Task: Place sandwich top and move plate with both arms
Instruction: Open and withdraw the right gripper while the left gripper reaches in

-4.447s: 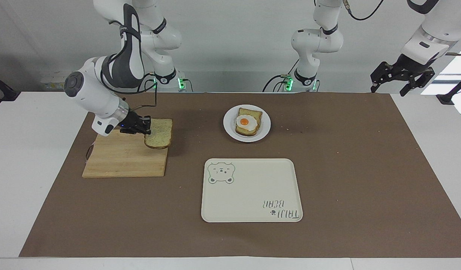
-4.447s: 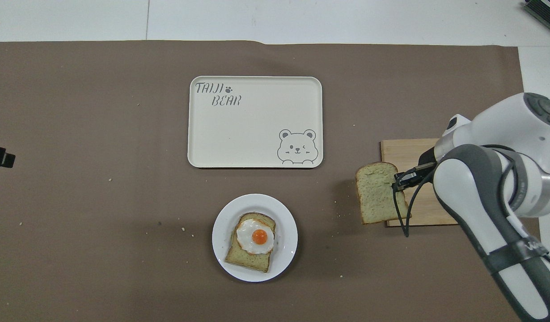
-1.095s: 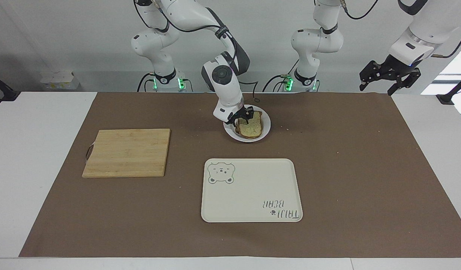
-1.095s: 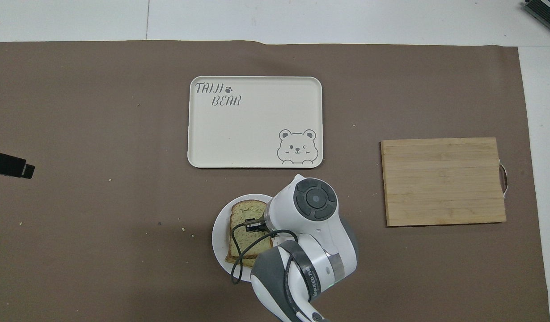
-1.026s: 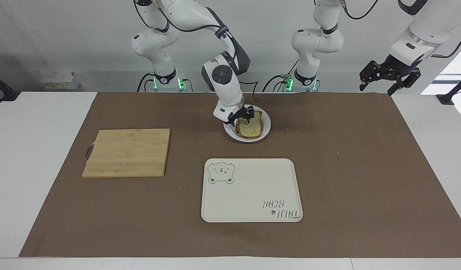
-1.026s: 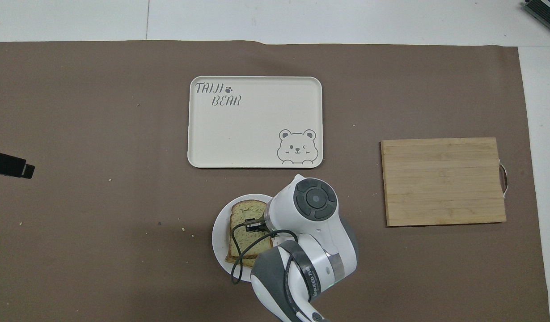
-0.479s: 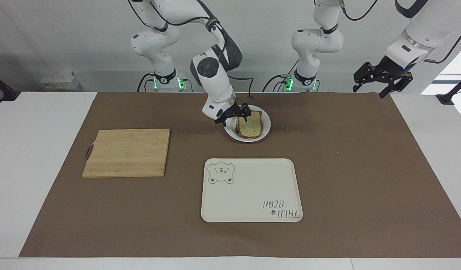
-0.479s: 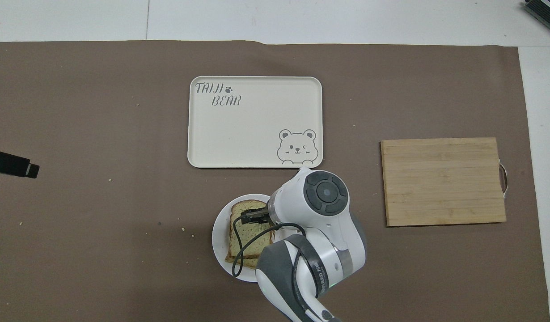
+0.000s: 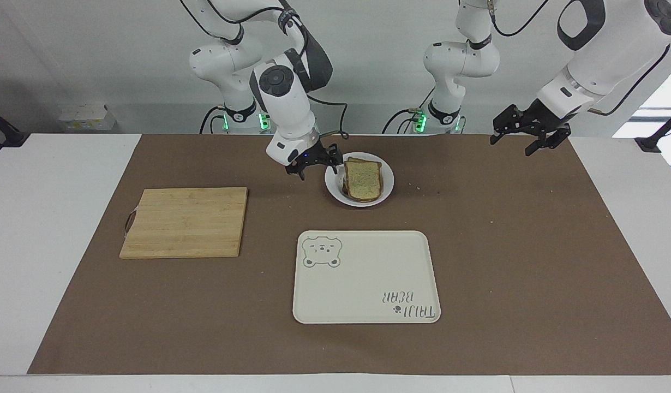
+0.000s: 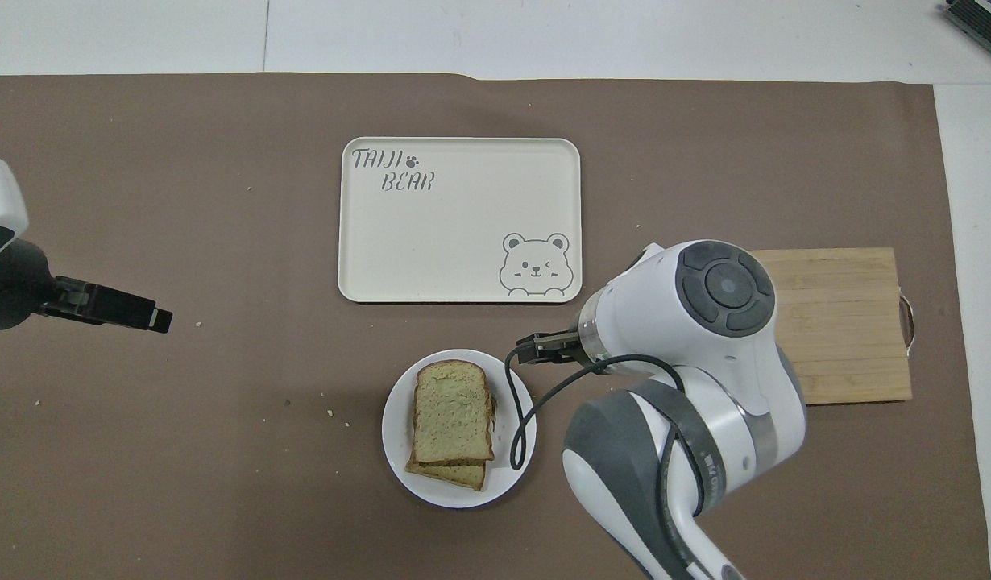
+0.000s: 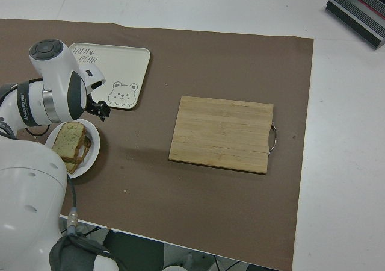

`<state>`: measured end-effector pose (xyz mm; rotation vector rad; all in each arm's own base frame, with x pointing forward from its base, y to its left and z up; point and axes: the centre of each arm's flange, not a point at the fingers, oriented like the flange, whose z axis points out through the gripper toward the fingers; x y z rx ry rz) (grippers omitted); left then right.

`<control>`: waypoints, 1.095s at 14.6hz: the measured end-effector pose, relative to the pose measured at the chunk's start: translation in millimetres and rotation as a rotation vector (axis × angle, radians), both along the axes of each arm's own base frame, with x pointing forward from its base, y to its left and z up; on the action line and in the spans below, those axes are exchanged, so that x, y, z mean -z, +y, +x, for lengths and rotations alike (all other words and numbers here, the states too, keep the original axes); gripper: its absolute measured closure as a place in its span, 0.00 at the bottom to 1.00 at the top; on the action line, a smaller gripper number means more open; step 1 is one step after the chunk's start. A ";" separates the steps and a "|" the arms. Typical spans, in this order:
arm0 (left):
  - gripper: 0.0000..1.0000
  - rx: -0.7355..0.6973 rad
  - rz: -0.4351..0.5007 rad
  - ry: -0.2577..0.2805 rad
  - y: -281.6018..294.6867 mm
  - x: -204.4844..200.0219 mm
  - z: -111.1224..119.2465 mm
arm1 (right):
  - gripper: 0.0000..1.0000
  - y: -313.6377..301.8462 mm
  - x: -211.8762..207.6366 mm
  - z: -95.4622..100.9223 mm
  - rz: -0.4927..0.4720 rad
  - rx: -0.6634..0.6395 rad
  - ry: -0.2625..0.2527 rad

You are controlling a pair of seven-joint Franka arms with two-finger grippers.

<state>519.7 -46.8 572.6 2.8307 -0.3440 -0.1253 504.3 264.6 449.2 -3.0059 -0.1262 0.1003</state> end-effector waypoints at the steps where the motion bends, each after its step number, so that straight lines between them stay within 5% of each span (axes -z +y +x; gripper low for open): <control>1: 0.00 0.000 -0.016 0.002 -3.9 5.8 -3.9 | 0.00 -7.0 -4.8 3.8 -0.025 -0.003 -0.004; 9: 0.00 -0.049 -0.206 -0.007 -30.9 105.9 -19.4 | 0.00 -108.0 -78.3 16.5 -0.036 0.107 -0.007; 16: 0.00 -0.011 -0.476 -0.036 -30.4 196.2 -55.6 | 0.00 -203.6 -120.3 29.4 -0.038 0.145 -0.044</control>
